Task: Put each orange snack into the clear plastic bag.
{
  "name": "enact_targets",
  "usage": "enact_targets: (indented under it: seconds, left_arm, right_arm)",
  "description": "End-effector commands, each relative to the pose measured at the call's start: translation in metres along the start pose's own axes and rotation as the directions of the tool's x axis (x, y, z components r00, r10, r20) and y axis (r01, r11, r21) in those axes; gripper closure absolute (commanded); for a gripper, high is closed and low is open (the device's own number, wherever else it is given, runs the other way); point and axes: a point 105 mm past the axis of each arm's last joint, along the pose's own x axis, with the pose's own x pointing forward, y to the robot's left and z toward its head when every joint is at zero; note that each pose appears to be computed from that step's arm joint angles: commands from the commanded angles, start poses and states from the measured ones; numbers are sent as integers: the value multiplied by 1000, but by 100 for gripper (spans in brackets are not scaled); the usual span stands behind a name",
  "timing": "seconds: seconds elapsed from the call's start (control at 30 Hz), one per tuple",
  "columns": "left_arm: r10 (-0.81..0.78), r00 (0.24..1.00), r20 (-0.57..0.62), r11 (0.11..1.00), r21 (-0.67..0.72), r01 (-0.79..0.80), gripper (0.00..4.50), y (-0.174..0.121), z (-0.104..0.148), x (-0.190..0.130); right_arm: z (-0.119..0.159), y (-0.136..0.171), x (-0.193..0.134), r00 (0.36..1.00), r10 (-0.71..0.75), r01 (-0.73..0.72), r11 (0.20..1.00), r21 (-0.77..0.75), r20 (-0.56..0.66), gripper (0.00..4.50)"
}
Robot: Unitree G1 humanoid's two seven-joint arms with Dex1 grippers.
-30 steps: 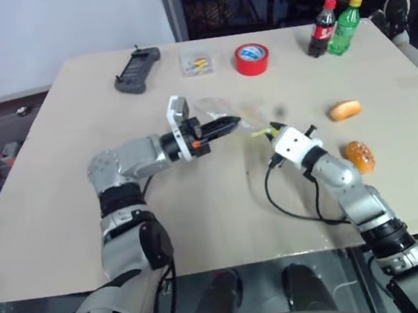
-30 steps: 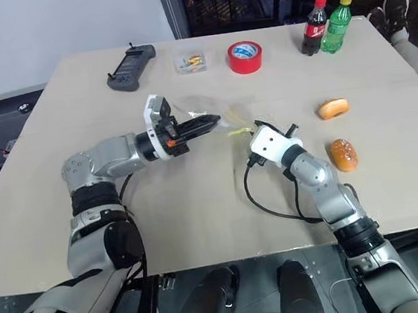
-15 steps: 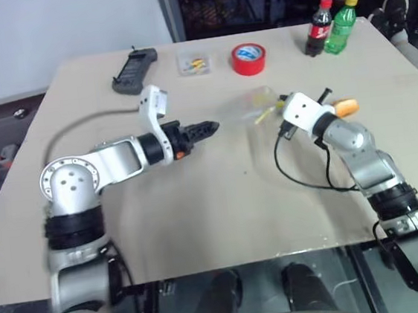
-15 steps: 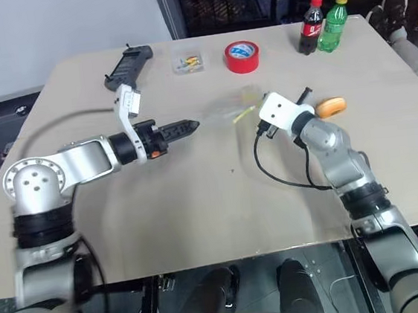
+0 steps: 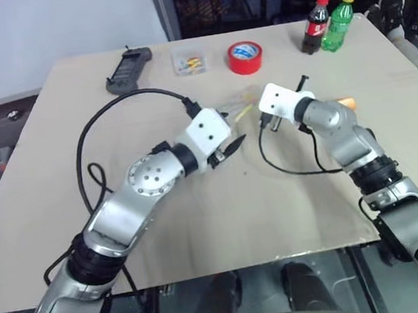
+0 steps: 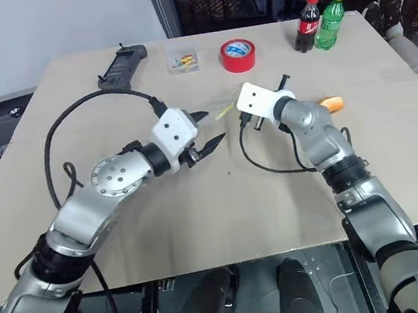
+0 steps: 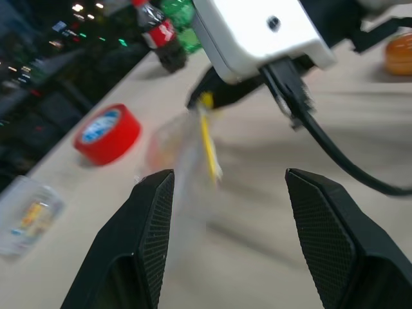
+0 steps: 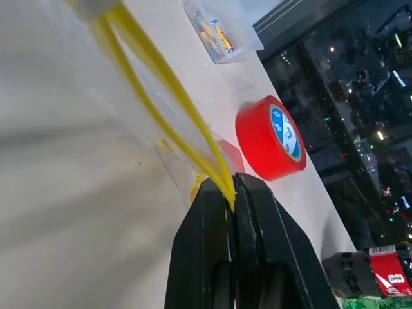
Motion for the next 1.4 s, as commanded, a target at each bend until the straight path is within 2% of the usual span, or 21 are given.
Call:
enact_targets:
  seconds: [0.03,0.4,0.43,0.47,0.53,0.63,0.7,0.8,0.87,0.97,1.1,1.2,1.23,1.33,1.37,1.4]
  left_arm:
    - [53,999,-1,998,34,-53,157,9,6,5]
    - [47,999,-24,997,65,-45,157,8,5,22]
    - [44,999,-24,997,63,-43,197,8,5,23]
    - [43,999,-25,997,61,-42,211,7,5,24]
    - [36,999,-32,998,54,-34,273,7,3,25]
    - [39,999,-35,998,55,-37,405,8,2,25]
    - [45,998,-31,997,60,-43,437,11,2,24]
    - [70,997,-19,995,68,-69,437,19,-2,21]
    - [93,995,27,992,83,-95,437,26,-6,18]
    - [123,984,130,982,125,-139,450,34,-19,12]
    - [109,971,212,988,88,-130,450,37,-33,7]
    - [47,962,268,998,32,-58,450,33,-36,3]
    - [36,961,273,999,14,-41,450,32,-38,2]
    - [-5,953,304,1000,-17,11,450,28,-39,-2]
    - [-19,948,317,999,-22,27,450,26,-39,-4]
    - [-26,947,321,999,-31,38,450,24,-40,-6]
  right_arm:
    - [20,-10,1,998,-29,30,999,-30,51,450]
    - [29,-2,0,997,-37,38,999,-11,68,450]
    - [29,-2,0,997,-38,39,999,-9,68,450]
    - [29,-1,0,997,-39,39,999,-8,68,450]
    - [29,-1,-1,997,-43,43,999,-4,65,450]
    - [29,0,-3,997,-47,47,999,-4,59,450]
    - [29,0,-4,997,-48,48,999,-2,56,450]
    - [24,0,-7,998,-61,61,998,-4,34,450]
    - [18,6,-12,1000,1,-1,1000,-8,22,450]
    - [10,4,-24,1000,-19,19,999,40,8,363]
    - [9,4,-51,998,-69,63,968,242,16,186]
    - [15,8,-77,998,-54,31,907,420,44,186]
    - [17,9,-83,997,-53,21,884,467,55,243]
    - [25,16,-90,995,-42,-21,796,606,90,371]
    - [29,18,-89,994,-43,-30,772,634,100,433]
    - [32,20,-86,993,-47,-39,743,668,110,447]
